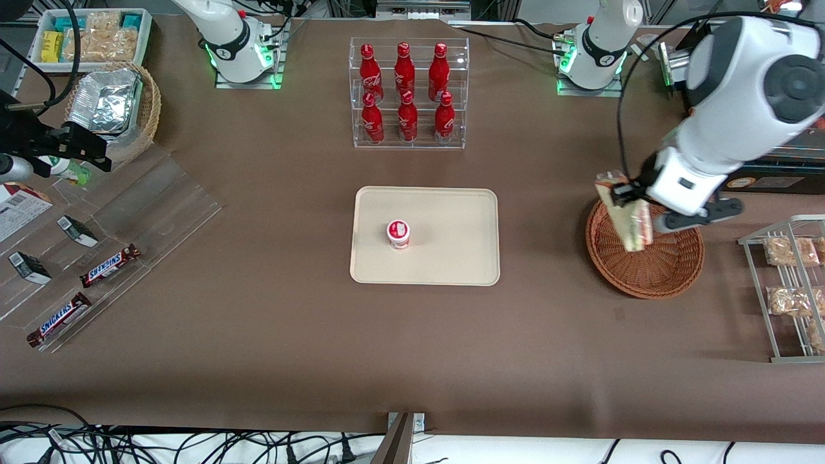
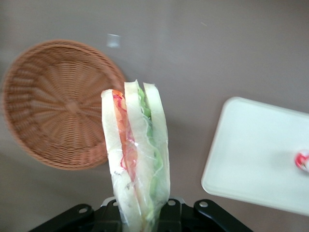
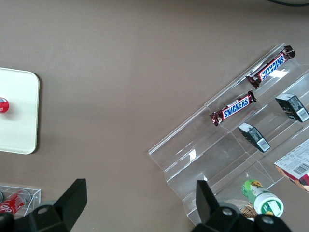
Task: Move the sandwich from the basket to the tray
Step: 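Carry the sandwich over the cream tray beside the small bottle, then lower the sandwich onto the tray and open the left gripper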
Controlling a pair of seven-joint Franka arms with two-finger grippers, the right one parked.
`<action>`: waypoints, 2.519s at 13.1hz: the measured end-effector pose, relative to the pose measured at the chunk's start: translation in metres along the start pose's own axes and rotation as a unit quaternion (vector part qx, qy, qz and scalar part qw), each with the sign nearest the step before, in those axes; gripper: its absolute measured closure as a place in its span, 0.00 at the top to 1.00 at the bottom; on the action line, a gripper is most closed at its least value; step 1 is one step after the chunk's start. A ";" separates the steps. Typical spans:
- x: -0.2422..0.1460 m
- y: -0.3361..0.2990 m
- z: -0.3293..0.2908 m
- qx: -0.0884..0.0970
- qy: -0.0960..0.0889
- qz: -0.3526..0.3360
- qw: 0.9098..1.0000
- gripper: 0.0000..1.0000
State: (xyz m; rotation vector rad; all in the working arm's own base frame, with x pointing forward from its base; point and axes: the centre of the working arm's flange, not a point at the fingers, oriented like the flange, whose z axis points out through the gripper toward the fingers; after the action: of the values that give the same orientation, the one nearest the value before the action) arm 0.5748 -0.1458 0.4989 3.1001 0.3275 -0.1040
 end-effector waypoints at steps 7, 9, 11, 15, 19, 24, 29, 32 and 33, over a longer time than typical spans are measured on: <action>-0.051 0.109 0.021 -0.034 -0.003 0.104 0.994 0.16; -0.063 0.135 0.028 -0.046 -0.004 0.126 0.991 0.16; -0.073 0.153 0.040 -0.051 -0.011 0.143 0.988 0.16; -0.071 0.172 0.084 -0.060 -0.039 0.154 0.985 0.16; -0.078 0.204 0.149 -0.042 -0.034 0.146 0.988 0.16; -0.088 0.229 0.235 -0.006 -0.019 0.148 0.989 0.16; -0.092 0.236 0.278 0.013 0.000 0.146 0.989 0.16; -0.093 0.235 0.297 0.028 0.005 0.151 0.988 0.17; -0.093 0.236 0.300 0.026 0.007 0.151 0.988 0.17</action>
State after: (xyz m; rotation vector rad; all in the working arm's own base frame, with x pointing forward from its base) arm 0.5143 -0.4045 0.2101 3.1584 -0.1496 -0.0861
